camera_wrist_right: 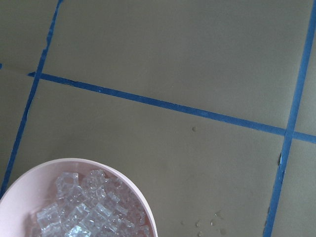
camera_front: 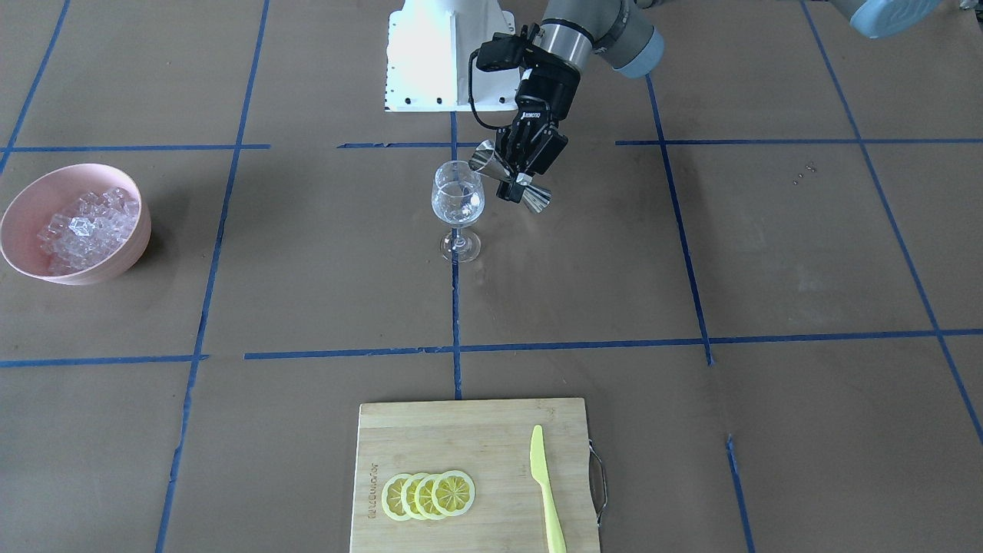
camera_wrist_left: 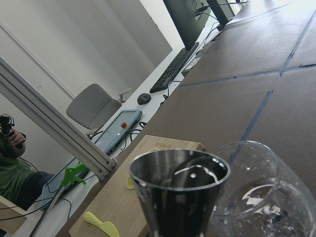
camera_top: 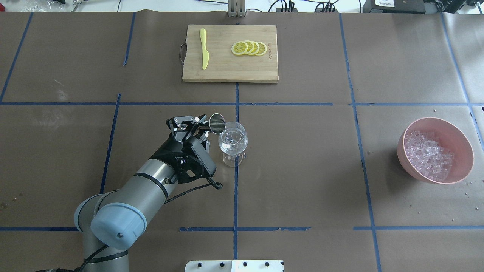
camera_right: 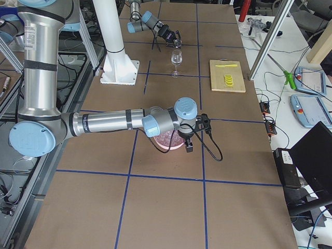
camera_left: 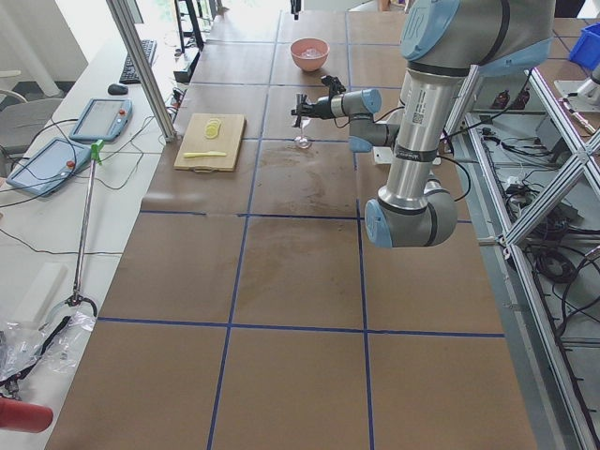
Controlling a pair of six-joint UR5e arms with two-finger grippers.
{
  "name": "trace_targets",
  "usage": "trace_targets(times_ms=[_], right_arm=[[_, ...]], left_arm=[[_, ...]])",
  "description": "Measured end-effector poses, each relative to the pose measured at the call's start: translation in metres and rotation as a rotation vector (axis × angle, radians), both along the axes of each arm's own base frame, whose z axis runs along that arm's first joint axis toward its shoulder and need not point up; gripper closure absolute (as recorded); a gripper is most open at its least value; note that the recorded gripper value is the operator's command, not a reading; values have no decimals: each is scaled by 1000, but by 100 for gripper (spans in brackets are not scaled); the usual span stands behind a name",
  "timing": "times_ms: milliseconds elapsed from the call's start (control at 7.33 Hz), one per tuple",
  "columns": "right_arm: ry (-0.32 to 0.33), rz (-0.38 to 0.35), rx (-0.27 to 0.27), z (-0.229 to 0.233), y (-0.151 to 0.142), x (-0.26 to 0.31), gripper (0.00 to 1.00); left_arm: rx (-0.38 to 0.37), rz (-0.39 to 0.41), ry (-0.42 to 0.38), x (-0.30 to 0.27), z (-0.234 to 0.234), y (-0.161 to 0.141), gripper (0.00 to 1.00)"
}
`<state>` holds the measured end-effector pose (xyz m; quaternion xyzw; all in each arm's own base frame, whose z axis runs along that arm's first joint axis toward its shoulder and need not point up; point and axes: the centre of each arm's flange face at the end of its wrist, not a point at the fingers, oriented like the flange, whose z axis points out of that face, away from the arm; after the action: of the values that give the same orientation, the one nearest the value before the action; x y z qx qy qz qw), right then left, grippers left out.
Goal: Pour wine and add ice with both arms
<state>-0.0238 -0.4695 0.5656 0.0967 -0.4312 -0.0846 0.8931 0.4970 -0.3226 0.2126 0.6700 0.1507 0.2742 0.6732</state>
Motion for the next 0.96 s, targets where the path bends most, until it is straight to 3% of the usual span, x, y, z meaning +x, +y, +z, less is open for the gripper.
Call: trace_targets(times_ms=[956], right_arm=[[0, 1, -4, 1, -1, 0, 0]], left_arm=[[51, 14, -287, 6, -30, -6, 100]])
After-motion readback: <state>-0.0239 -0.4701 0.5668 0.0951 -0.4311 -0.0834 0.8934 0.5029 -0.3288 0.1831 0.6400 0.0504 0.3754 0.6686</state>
